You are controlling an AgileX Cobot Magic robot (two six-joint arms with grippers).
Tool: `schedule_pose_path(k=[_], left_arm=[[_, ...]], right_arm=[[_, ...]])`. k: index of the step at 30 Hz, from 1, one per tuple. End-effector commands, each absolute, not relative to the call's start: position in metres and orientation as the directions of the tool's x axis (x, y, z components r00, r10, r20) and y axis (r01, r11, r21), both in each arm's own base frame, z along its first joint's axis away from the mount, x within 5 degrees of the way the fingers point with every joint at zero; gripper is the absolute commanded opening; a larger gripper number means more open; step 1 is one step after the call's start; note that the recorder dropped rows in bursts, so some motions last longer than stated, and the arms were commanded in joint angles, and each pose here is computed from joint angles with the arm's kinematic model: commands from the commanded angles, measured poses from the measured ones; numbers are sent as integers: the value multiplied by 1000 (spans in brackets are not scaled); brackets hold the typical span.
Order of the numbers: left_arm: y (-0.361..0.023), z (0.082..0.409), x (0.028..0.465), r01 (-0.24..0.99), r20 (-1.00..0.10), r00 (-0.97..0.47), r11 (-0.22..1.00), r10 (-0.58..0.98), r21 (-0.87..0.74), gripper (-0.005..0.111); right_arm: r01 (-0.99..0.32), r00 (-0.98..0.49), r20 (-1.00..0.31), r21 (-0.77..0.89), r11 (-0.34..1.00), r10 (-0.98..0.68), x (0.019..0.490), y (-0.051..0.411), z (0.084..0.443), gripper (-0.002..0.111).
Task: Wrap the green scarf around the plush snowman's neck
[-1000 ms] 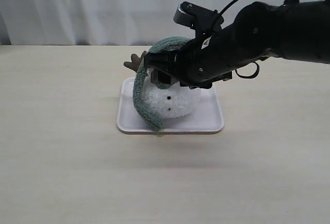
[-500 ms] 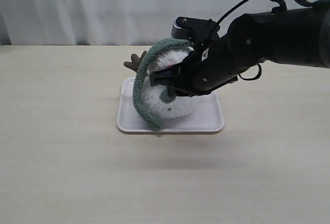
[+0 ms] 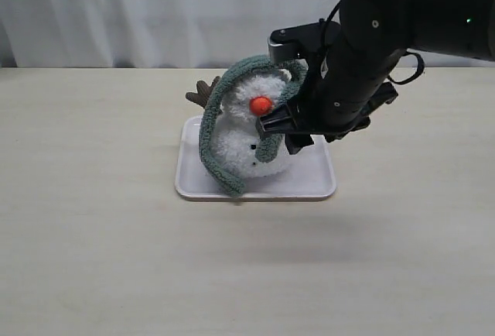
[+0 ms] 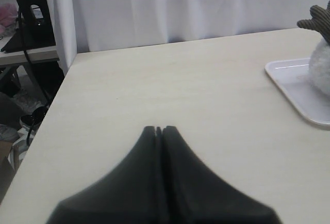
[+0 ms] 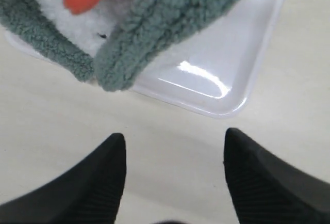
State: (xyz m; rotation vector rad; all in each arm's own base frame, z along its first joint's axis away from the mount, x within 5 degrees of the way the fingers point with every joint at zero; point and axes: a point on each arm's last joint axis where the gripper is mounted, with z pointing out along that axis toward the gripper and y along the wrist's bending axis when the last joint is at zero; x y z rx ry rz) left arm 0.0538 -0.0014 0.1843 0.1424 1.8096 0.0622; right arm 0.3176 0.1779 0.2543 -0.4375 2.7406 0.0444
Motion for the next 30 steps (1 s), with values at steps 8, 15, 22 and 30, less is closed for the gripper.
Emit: schedule_pose_path(k=[8,15,22,30], left_arm=[[-1,184,54,62,-965,-227,991,131,119,0],[-1,184,54,62,-965,-227,991,131,119,0],[-1,184,54,62,-965,-227,991,131,119,0],[-1,184,54,62,-965,-227,991,131,119,0]], right_arm=[[-248,-890,-415,91,964,-190,329,192,246,54],[-231,-877,-463,175,957,-127,341,204,232,54],[-236,-898,-407,120,964,-169,344,203,212,51],[-275,-882,-409,42,961,-235,346,198,210,4]])
